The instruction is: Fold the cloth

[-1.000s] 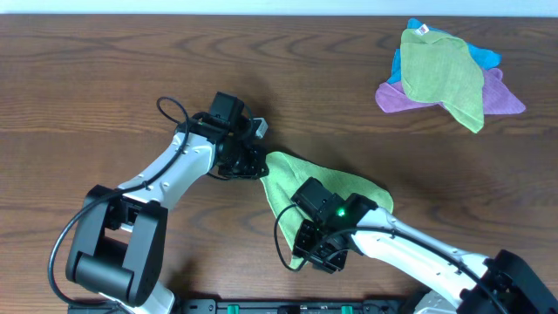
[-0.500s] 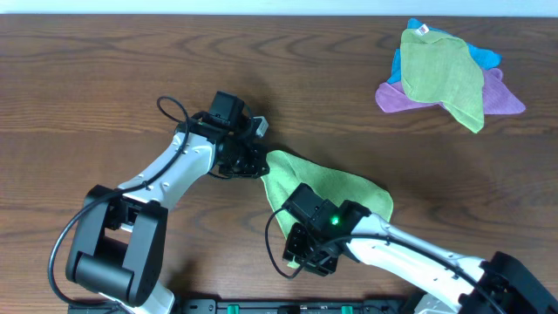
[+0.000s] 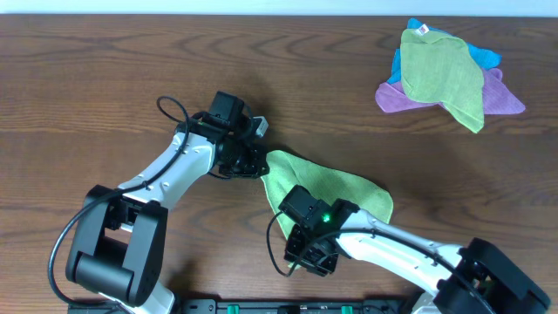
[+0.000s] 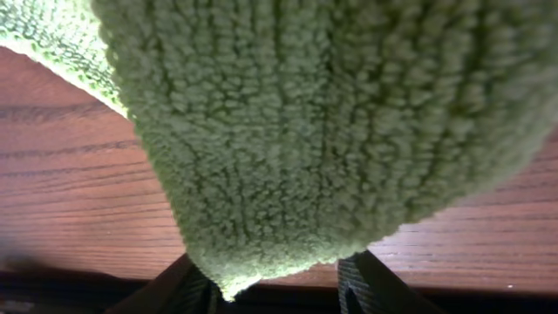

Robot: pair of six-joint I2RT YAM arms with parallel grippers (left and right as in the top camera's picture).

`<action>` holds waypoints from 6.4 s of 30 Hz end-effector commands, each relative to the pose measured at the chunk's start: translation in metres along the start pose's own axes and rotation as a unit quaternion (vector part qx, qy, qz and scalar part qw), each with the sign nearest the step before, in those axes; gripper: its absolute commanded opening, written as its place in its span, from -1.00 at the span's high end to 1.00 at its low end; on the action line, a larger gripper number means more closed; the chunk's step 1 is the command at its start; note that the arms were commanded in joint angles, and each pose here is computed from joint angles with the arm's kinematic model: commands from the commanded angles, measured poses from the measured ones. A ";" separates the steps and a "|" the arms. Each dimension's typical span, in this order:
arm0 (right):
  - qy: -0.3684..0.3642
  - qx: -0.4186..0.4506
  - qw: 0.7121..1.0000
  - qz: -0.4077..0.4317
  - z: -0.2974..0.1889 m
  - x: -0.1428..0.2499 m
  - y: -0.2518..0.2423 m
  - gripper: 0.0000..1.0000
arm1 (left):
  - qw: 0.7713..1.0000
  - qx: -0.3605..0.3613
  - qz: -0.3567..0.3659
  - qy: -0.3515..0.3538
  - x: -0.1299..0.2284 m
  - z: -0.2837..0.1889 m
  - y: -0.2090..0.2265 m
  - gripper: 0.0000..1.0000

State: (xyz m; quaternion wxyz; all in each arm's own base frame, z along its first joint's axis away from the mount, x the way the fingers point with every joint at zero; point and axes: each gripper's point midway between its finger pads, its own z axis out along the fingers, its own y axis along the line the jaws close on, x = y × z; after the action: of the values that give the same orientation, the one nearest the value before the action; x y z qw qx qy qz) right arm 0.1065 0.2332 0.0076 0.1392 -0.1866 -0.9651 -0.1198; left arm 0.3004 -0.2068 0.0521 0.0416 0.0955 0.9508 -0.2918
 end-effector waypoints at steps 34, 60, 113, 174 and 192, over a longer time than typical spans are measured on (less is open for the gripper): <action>-0.349 0.024 0.932 -0.097 -0.278 -0.095 0.026 0.97 | 0.975 0.128 0.055 -0.172 -0.083 -0.183 -0.126 0.89; -0.313 -0.112 0.940 -0.077 -0.315 -0.094 0.049 0.97 | 0.985 0.119 0.007 -0.122 -0.058 -0.213 -0.115 0.89; -0.276 0.126 0.952 -0.045 -0.247 -0.161 -0.010 0.97 | 0.998 -0.061 -0.010 0.031 -0.016 -0.163 -0.029 0.88; -0.174 0.051 0.976 -0.119 -0.091 -0.063 -0.064 -0.77 | 0.985 -0.078 -0.032 0.151 0.140 -0.038 -0.011 -0.91; -0.277 -0.007 0.935 -0.221 -0.092 -0.173 -0.017 0.98 | 0.994 -0.105 -0.028 -0.028 0.032 0.001 0.016 -0.90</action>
State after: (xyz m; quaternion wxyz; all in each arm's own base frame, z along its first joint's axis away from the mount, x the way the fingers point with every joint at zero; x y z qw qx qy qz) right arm 0.2673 0.1363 0.0396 -0.1601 -0.0202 -0.9813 -0.1053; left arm 0.2622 -0.1933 0.0458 0.0626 0.0729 0.9722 -0.2134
